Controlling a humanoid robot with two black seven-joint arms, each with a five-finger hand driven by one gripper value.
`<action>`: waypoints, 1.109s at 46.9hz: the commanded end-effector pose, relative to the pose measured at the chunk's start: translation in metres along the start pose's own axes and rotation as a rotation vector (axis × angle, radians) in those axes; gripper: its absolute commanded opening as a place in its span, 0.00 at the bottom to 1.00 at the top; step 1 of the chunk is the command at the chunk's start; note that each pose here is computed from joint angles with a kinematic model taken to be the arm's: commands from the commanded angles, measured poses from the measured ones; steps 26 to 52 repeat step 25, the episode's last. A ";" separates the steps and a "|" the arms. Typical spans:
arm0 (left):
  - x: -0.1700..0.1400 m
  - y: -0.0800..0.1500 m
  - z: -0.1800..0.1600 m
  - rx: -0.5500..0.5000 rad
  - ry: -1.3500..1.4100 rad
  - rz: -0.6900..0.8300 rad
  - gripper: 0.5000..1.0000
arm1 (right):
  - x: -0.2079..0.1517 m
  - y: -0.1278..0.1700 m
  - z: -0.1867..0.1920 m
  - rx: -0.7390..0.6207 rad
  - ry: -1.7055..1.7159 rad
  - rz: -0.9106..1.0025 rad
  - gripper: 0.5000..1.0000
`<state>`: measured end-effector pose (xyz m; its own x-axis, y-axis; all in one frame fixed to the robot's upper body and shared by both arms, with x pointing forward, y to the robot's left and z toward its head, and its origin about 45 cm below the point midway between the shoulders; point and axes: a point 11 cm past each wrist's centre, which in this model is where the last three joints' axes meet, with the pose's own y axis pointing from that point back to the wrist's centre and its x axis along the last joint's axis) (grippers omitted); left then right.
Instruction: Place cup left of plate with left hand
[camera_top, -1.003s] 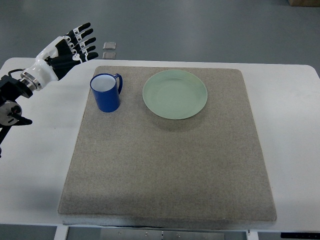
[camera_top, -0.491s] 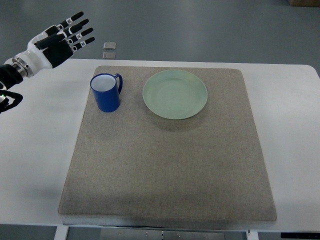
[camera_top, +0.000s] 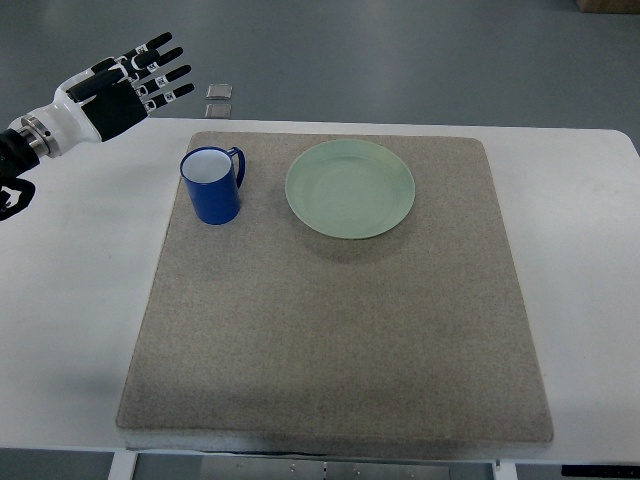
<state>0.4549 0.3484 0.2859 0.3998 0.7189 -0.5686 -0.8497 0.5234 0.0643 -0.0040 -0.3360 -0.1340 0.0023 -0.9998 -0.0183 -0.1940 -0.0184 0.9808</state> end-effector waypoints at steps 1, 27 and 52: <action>0.000 0.000 -0.001 0.004 -0.001 0.002 1.00 | 0.000 0.000 0.000 0.000 0.000 0.000 0.86; 0.004 0.005 -0.004 0.015 -0.006 0.009 1.00 | -0.007 0.000 0.000 0.008 -0.004 -0.030 0.86; 0.004 0.005 -0.004 0.015 -0.006 0.009 1.00 | -0.007 0.000 0.000 0.008 -0.004 -0.030 0.86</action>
